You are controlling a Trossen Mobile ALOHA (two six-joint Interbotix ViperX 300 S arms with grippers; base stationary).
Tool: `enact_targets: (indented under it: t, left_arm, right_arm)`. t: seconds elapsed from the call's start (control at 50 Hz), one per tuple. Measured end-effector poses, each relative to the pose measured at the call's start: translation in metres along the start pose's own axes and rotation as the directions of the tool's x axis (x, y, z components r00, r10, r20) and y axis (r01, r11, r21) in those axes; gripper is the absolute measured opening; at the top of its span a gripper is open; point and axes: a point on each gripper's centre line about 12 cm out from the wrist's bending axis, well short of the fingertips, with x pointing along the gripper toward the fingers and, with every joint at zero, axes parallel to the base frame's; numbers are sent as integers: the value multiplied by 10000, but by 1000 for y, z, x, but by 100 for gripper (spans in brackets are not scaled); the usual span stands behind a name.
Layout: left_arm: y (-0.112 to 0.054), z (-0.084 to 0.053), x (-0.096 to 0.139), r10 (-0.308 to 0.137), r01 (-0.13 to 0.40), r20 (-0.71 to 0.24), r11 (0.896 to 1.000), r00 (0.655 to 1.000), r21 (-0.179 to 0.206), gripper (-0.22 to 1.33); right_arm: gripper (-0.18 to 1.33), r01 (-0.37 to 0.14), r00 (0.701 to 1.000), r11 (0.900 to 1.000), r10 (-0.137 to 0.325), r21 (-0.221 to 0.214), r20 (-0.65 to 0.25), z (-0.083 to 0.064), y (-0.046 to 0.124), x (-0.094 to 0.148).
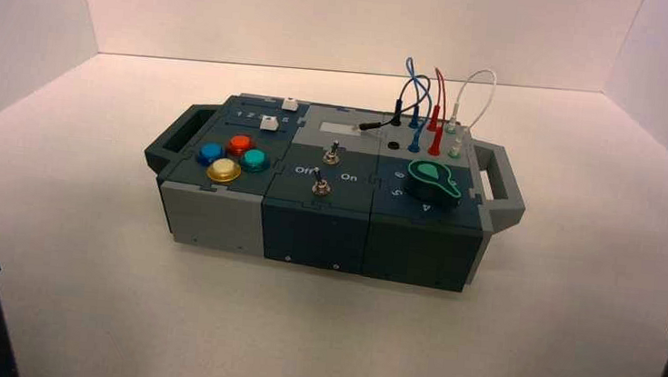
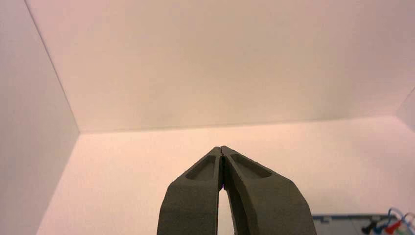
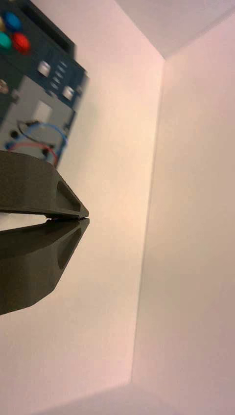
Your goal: Push the red button with the right gripper.
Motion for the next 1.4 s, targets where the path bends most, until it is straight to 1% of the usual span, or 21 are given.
enact_targets:
  t: [0.12,0.22,0.26,0.34,0.42,0.54,0.62,0.7,0.72,0.78,0.88,0.96,1.08,1.16,1.18,1.22,1.26,1.28,1.32,1.34,1.4]
  left_arm:
    - [0,-12,11,21,-21,-903,10000,9959,-6,-16]
    - [1,-16,16,26,-28,-1375,10000,9905,-8,-16]
    - [1,-21,21,33,-36,-1829,10000,9831,-11,-16]
    - [0,-27,27,25,-28,-2413,10000,9704,-10,-16]
    - [-2,-31,32,-45,56,-2936,10000,9559,30,-16]
    - [-10,-38,38,-279,343,-3779,9994,9254,101,-16]
    - [-16,-43,42,-438,565,-4506,9983,8916,148,-16]
    - [-17,-47,43,-451,609,-4955,9980,8674,157,-16]
    - [-17,-50,44,-420,594,-5231,9981,8512,165,-16]
    - [-16,-53,44,-407,581,-5502,9982,8341,143,-16]
    - [-16,-57,42,-397,585,-5780,9982,8150,139,-16]
    - [-16,-59,38,-391,594,-6053,9981,7951,136,-16]
    - [-16,-60,36,-397,614,-6175,9980,7856,139,-16]
    - [-16,-63,32,-373,610,-6424,9980,7654,146,-16]
    - [-16,-65,29,-378,613,-6576,9980,7524,129,-16]
    - [-16,-67,27,-363,613,-6656,9980,7454,143,-16]
    - [-15,-71,24,-357,614,-6770,9980,7351,141,-16]
    - [-15,-73,23,-352,623,-6826,9979,7299,151,-16]
    - [-15,-74,20,-358,642,-6905,9978,7224,154,-16]
    - [-15,-74,20,-357,643,-6927,9978,7203,154,-16]
    - [-15,-75,18,-344,635,-6994,9979,7139,157,-16]
  right_arm:
    - [-14,-678,9961,9974,662,-260,-583,-2,16,4]
    - [-14,-1387,9847,9887,1316,-564,-1143,-3,35,9]
    - [-14,-1648,9777,9843,1545,-633,-1423,-4,42,12]
    - [-14,-1935,9686,9786,1792,-698,-1724,-7,50,15]
    - [-14,-2469,9502,9655,2247,-821,-2160,-9,65,17]
    - [-14,-2923,9269,9515,2571,-963,-2736,-9,80,22]
    - [-14,-3292,9043,9386,2819,-1032,-3206,-9,94,26]
    - [-14,-3472,8910,9326,2953,-984,-3449,-8,102,29]
    - [-14,-3552,8861,9296,3011,-987,-3524,-8,105,30]
    - [-14,-3734,8704,9229,3134,-942,-3796,-9,113,33]
    - [-14,-3941,8515,9147,3266,-897,-4101,-11,124,39]
    - [-14,-4193,8186,9044,3388,-793,-4639,-17,139,49]
    - [-14,-4283,8033,9003,3398,-780,-4892,-21,146,54]
    - [-14,-4470,7695,8913,3398,-762,-5407,-31,160,64]
    - [-14,-4566,7542,8864,3406,-756,-5613,-34,167,68]
    - [-14,-4628,7465,8832,3422,-758,-5706,-35,172,70]
    - [-14,-4813,7107,8738,3421,-701,-6147,-46,190,82]
    - [-14,-4809,7097,8741,3421,-686,-6159,-46,191,83]
    - [-14,-4918,6740,8681,3303,-677,-6608,-59,204,93]
    - [-14,-4913,6642,8685,3242,-664,-6736,-63,206,96]
    - [-14,-4941,6446,8669,3142,-661,-6970,-69,214,104]
